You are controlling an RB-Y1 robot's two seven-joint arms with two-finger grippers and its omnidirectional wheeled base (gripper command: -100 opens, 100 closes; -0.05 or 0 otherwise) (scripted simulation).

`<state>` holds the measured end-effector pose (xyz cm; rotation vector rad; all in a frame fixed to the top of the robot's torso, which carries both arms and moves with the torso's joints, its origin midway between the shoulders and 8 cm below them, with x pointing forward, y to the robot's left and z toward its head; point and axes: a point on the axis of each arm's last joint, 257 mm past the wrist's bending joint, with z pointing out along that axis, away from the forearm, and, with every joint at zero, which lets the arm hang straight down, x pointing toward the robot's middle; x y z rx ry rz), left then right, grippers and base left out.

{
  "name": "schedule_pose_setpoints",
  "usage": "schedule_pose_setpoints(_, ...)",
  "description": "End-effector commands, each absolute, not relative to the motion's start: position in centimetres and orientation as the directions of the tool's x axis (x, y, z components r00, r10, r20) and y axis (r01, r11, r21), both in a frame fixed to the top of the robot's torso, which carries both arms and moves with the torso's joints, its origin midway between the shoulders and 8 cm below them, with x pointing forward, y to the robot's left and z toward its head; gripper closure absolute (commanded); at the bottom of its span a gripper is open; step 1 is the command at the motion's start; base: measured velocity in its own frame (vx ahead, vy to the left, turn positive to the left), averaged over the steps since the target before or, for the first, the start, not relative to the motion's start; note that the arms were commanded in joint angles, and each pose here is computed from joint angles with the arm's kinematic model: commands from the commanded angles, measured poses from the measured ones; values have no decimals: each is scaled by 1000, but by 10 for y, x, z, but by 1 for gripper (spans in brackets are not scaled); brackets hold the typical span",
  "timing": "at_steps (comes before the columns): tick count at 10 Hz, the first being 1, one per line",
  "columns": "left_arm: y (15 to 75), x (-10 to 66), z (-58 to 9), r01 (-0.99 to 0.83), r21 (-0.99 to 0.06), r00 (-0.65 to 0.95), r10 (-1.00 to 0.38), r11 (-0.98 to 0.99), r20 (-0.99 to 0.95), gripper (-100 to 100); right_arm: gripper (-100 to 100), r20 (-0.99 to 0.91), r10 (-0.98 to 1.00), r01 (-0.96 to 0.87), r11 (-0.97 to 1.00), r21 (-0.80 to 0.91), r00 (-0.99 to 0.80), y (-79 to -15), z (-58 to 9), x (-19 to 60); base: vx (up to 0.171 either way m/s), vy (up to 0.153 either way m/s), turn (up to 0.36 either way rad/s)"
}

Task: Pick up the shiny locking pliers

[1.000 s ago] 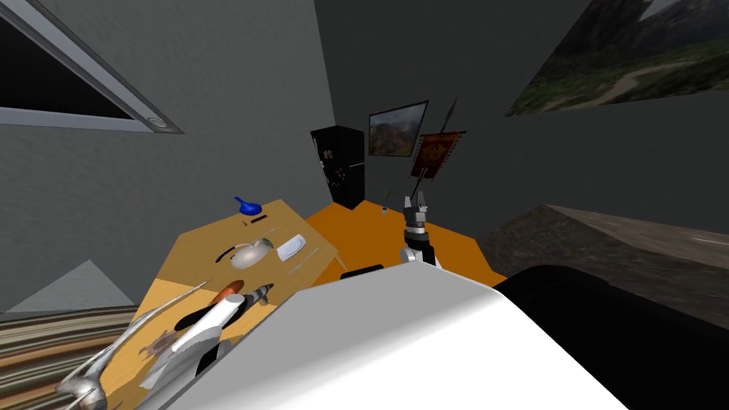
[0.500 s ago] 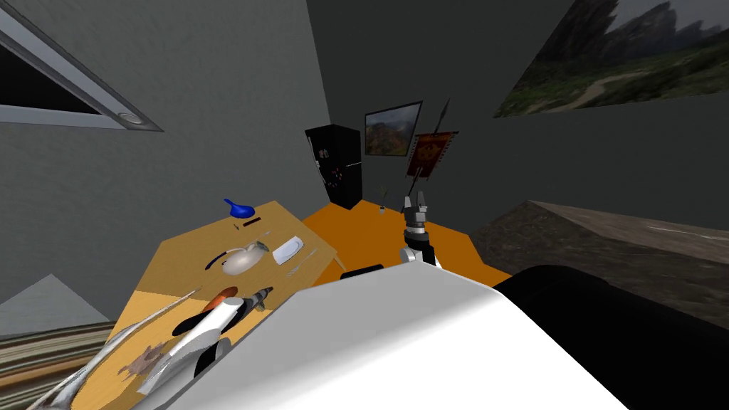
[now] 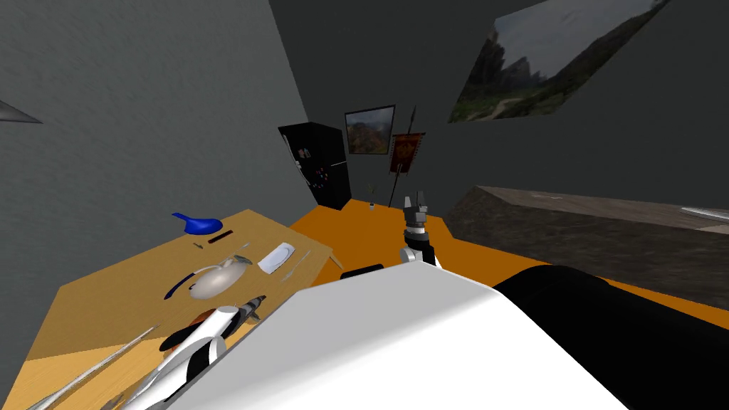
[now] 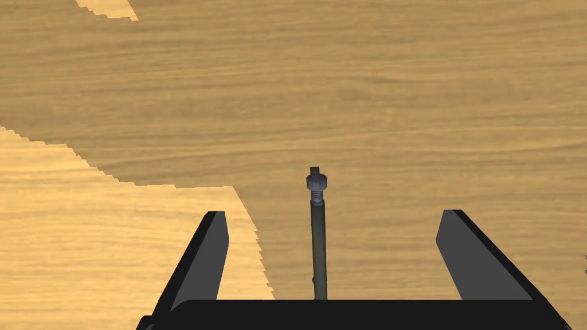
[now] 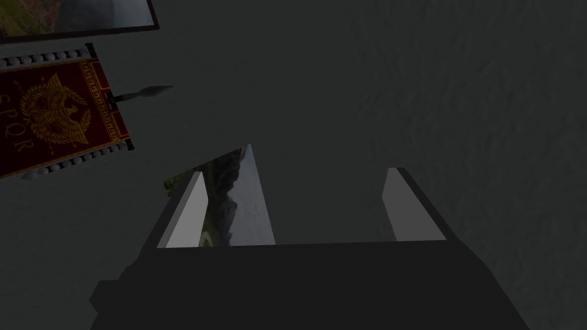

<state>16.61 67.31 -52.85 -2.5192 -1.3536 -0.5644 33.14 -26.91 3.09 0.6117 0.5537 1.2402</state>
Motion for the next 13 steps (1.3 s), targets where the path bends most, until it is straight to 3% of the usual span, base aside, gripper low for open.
schedule_pose_setpoints(1, 676, 153, -532, 862, -16, 463, 773, -507, 433, -100, 0, -56, 970, -690, 208, 694, 236, -269, 31, 331, -97, 15, -281)
schedule_pose_setpoints(5, 682, 127, -538, 914, -15, 370, 821, -405, 435, -100, 0, -56, 970, -690, 208, 694, 236, -269, 31, 331, -115, 12, -305)
schedule_pose_setpoints(10, 683, 120, -540, 926, -15, 344, 831, -376, 436, -100, 0, -56, 970, -689, 208, 694, 236, -269, 31, 331, -60, 11, -105)
schedule_pose_setpoints(11, 683, 120, -540, 927, -14, 342, 832, -374, 436, 100, 0, -57, 970, -689, 208, 694, 236, -269, 31, 331, 0, 0, 0)
schedule_pose_setpoints(13, 685, 118, -539, 928, -17, 342, 831, -373, 438, 100, 0, -56, 970, -689, 208, 694, 236, -269, 31, 331, -3, 2, 12)
